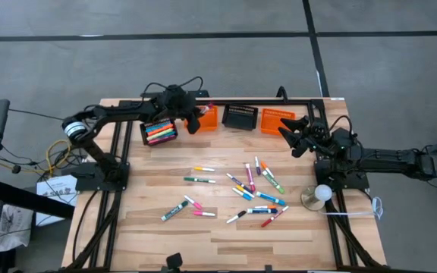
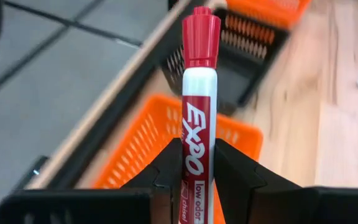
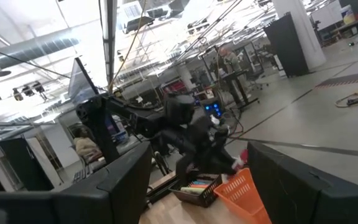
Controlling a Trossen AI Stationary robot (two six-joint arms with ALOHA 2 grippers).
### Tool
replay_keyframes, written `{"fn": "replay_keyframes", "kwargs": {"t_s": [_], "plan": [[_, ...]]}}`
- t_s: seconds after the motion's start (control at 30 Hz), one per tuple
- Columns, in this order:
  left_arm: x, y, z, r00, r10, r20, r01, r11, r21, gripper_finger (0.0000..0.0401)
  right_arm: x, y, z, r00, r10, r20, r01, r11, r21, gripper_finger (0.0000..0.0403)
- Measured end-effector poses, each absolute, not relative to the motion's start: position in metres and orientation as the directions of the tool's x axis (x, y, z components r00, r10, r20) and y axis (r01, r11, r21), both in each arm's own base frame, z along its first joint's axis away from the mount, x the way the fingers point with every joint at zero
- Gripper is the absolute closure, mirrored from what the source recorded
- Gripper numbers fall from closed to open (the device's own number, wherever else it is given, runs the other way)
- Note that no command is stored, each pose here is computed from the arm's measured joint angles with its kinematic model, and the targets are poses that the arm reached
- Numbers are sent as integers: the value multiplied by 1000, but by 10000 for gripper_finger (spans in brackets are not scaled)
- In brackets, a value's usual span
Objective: Pick & Place Markers
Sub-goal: Put the large red marker pen into the left orange bin
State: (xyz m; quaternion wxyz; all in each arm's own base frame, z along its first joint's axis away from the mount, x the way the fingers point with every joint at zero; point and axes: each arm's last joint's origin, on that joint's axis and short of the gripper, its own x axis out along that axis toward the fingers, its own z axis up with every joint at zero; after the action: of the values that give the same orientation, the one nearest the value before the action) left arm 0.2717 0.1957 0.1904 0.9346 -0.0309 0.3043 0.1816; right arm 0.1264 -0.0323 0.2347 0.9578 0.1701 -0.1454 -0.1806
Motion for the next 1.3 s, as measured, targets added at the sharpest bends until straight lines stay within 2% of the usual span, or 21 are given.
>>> {"fn": "replay_keyframes", "kwargs": {"t_s": [0.23, 0.5, 1.13, 1.3], "plan": [[287, 207, 188, 675, 266, -689, -352, 936, 16, 329, 126, -32, 235, 892, -396, 217, 285, 867, 409, 148], [287, 210, 195, 597, 213, -773, -259, 964, 66, 329, 126, -32, 235, 892, -396, 217, 285, 867, 409, 148], [281, 217, 195, 585, 229, -778, -250, 964, 95, 329, 126, -32, 235, 892, -396, 217, 282, 864, 416, 148], [279, 216, 197, 569, 188, -801, -216, 974, 75, 329, 126, -32, 235, 892, -397, 217, 279, 861, 425, 148]]}}
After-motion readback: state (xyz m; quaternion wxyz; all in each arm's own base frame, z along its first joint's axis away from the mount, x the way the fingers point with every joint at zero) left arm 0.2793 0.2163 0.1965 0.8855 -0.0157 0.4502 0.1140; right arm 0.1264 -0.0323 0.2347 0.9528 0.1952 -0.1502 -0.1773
